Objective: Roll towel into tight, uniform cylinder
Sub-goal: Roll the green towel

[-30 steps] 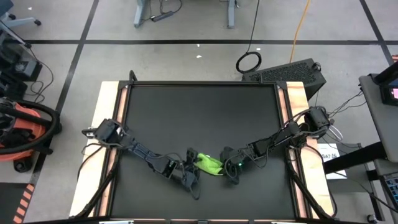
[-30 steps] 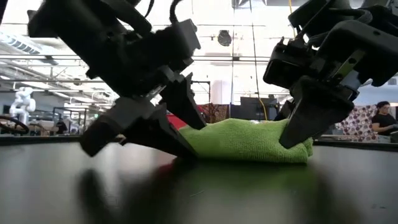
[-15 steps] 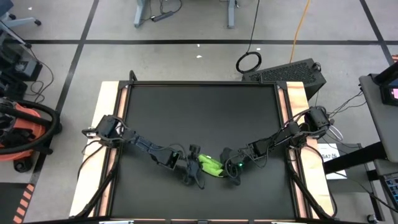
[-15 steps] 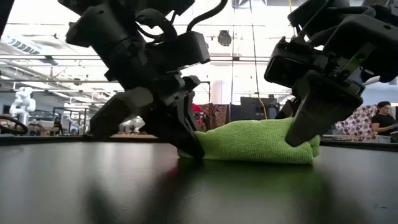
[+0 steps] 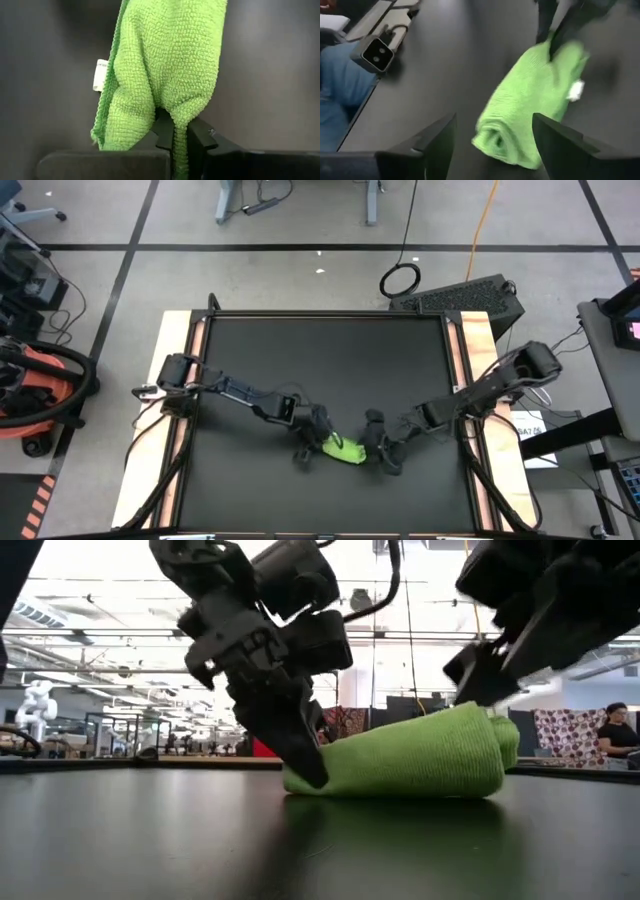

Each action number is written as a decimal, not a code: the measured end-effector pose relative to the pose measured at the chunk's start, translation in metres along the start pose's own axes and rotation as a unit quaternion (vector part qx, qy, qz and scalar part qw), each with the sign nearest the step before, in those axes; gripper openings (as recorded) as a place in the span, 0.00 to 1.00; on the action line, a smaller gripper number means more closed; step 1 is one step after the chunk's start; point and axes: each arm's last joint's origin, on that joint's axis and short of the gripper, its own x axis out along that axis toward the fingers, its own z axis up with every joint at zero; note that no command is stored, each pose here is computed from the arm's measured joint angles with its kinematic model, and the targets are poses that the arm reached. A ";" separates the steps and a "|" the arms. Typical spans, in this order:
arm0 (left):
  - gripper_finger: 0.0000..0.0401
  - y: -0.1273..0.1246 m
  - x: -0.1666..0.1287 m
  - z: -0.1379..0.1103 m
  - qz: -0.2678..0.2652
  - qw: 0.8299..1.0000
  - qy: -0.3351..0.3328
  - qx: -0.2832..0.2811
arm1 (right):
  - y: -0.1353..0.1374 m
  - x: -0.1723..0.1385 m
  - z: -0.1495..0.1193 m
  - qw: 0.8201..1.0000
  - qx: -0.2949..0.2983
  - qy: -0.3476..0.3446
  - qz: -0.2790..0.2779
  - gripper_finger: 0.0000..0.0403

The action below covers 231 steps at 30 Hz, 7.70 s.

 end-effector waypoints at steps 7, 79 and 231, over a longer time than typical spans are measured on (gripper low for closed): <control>0.05 0.016 -0.009 0.008 -0.101 0.993 0.000 -0.056 | 0.019 -0.011 0.003 0.994 -0.089 -0.038 -0.046 0.58; 0.61 -0.031 -0.003 0.027 0.099 0.986 -0.103 0.081 | 0.027 0.070 -0.039 0.972 -0.189 0.060 -0.127 0.06; 0.42 -0.028 0.001 0.023 0.311 0.921 -0.058 0.228 | -0.059 -0.003 -0.059 0.949 0.308 -0.063 0.032 0.12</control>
